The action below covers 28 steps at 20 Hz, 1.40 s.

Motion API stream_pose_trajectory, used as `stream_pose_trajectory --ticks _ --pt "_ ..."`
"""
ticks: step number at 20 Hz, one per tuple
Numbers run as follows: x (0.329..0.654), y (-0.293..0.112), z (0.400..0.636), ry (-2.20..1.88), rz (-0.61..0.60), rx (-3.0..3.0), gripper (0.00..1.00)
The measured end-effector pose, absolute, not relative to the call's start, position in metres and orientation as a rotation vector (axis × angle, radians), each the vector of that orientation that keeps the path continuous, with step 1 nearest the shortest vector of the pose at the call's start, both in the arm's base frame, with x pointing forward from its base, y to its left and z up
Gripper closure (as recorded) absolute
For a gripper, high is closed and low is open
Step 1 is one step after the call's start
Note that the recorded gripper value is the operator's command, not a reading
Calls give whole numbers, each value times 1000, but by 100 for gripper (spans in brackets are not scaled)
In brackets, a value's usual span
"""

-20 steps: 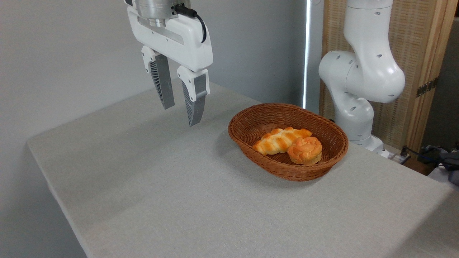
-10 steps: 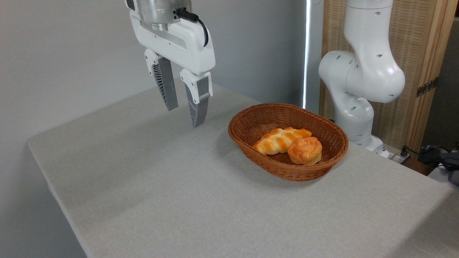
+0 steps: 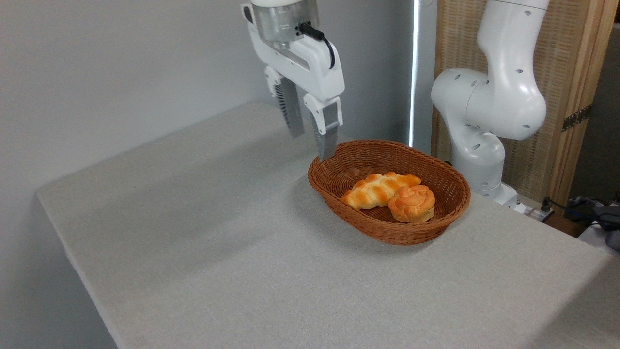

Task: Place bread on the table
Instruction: 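Move the gripper over the basket and lower it toward the braided roll, then close the gripper on the braided roll inside the basket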

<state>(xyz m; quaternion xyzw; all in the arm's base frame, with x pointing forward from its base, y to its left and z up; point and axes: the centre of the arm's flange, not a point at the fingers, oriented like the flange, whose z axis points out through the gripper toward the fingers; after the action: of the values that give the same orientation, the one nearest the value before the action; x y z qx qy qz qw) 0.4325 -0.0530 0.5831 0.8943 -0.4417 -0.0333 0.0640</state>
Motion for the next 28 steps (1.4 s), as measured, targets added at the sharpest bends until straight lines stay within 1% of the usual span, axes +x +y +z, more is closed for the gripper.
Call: stream_pose_trajectory --ticks 2,4,8,11,14,16,18,23,28 --pt "418 -68 570 -1408 -159 2689 0" --pt "406 -73 560 -1443 -196 2681 0" --pt "380 -67 540 -1536 -253 2633 0" --pt "369 -63 527 -1630 -289 2566 0" --pt "364 -62 514 -1719 -324 2487 0" --pt "363 -61 510 -1748 -337 2462 0" --pt "361 -61 504 -1749 -354 2453 0" --pt "355 -60 481 -1730 -423 2428 0" --pt "356 -60 465 -1720 -468 2410 0"
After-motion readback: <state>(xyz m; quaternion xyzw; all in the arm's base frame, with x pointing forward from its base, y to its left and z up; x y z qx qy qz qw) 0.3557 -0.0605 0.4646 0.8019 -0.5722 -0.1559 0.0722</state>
